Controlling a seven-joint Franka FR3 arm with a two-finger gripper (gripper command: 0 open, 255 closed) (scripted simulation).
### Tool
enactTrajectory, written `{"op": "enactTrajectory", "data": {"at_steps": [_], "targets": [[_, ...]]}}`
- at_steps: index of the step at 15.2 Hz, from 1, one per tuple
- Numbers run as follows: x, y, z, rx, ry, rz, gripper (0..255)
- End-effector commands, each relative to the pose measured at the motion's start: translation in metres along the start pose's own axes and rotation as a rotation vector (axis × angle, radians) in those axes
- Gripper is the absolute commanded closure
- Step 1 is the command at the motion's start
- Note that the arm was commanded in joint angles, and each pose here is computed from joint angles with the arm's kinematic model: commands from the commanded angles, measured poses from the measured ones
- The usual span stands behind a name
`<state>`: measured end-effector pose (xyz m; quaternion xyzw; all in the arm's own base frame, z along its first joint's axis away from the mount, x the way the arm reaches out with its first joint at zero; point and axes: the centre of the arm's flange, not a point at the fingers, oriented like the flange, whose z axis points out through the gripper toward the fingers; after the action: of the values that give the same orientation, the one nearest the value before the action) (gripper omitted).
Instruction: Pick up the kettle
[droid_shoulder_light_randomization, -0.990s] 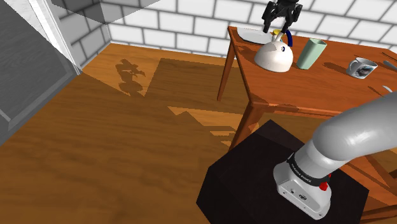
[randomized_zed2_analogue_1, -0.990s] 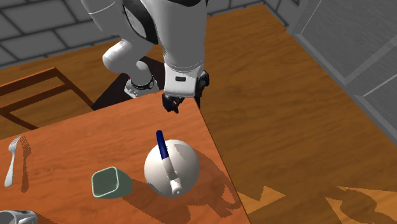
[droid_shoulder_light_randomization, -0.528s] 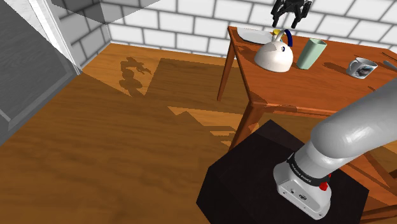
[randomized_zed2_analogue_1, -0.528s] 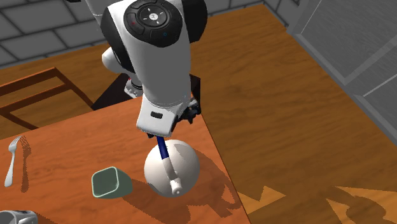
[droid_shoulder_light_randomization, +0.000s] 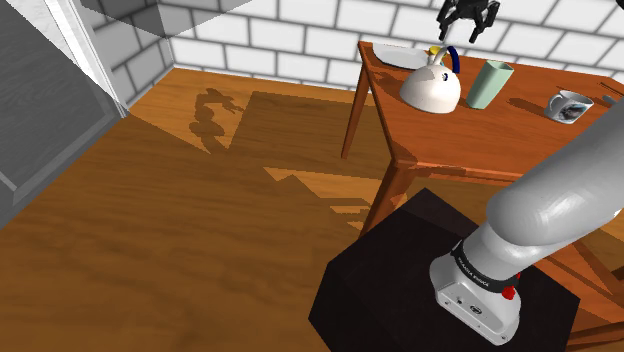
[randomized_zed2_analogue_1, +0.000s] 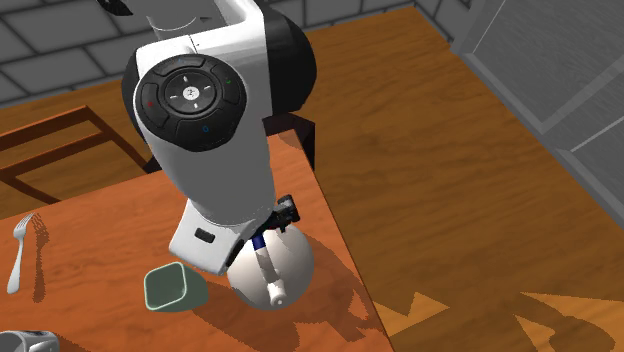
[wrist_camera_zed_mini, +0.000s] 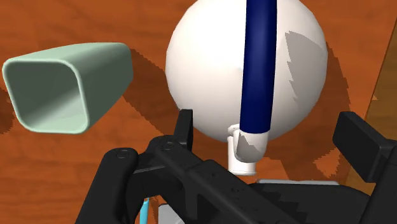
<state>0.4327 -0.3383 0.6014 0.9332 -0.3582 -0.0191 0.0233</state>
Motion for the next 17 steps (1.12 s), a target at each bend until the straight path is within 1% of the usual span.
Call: {"op": "enactTrajectory", "data": {"at_steps": [1,4,6,7,16,17], "targets": [[0.001,0.001,0.010,0.000,0.000,0.003,0],[0.001,0.000,0.026,0.000,0.000,0.003,0],[0.001,0.000,0.029,0.000,0.000,0.003,0],[0.001,0.000,0.029,0.000,0.000,0.003,255],[0.001,0.000,0.029,0.000,0.000,0.003,255],[0.001,0.000,0.023,0.000,0.000,0.003,255]]}}
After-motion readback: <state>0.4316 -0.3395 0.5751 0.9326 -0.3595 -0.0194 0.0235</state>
